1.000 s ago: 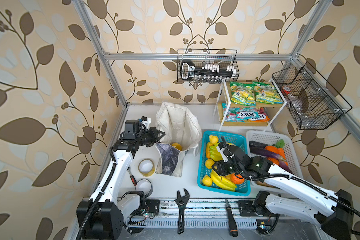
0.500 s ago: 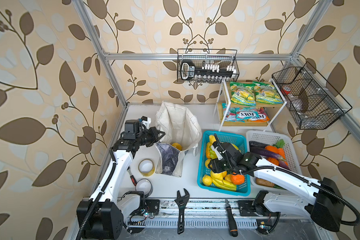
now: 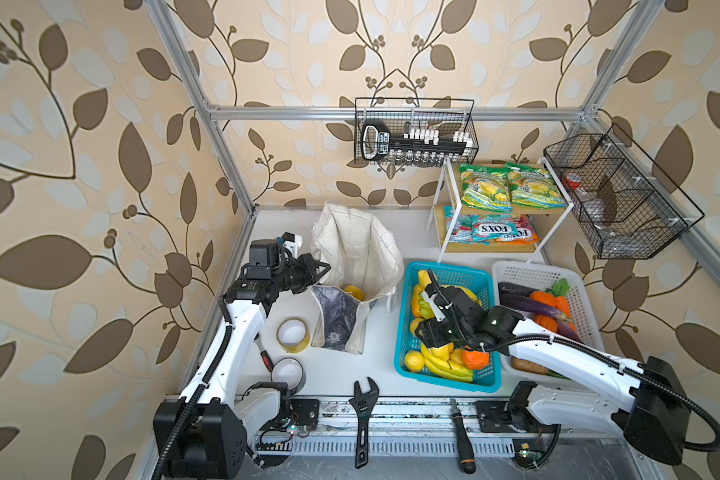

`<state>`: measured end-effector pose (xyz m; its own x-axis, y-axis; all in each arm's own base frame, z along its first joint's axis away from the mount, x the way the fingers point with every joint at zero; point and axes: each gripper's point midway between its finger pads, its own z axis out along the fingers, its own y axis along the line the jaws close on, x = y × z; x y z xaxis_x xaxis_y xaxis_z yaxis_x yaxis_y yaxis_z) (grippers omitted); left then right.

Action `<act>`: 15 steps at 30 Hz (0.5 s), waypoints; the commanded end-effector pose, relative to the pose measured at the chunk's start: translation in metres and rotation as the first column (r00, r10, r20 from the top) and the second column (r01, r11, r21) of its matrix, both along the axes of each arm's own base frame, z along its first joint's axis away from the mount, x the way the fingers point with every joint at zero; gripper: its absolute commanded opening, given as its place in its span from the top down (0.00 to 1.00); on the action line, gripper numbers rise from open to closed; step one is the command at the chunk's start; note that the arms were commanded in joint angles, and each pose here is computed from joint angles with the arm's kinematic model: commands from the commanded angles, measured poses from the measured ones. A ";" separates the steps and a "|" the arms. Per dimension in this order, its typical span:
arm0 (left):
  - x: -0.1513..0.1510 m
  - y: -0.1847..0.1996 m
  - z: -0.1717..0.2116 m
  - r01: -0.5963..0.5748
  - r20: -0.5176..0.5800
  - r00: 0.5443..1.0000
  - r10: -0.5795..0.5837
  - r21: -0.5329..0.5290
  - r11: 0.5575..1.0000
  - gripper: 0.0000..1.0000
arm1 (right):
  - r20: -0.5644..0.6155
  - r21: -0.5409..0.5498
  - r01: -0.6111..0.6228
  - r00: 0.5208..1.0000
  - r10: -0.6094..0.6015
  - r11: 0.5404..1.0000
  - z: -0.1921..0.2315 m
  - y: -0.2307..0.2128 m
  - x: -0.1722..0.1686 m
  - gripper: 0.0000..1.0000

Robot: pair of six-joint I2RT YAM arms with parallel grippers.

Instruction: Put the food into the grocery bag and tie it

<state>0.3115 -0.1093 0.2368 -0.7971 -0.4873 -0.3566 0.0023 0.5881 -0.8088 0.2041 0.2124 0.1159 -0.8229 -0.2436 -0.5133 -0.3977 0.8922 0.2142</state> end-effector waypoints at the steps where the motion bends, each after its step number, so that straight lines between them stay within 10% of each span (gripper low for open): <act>1: 0.000 -0.005 0.009 0.037 0.048 0.998 -0.036 -0.021 0.999 1.00 | 0.007 -0.090 0.009 1.000 -0.008 0.996 -0.009 -0.017 -0.010 0.25; 15: -0.001 -0.005 0.007 0.035 0.044 0.998 -0.034 -0.020 0.999 1.00 | 0.005 0.009 -0.007 1.000 0.007 1.000 -0.002 -0.026 -0.032 0.26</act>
<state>0.3116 -0.1093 0.2368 -0.7968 -0.4875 -0.3569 0.0026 0.5880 -0.8089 0.1847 0.1899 0.1225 -0.8072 -0.2227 -0.5467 -0.3965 0.8906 0.2226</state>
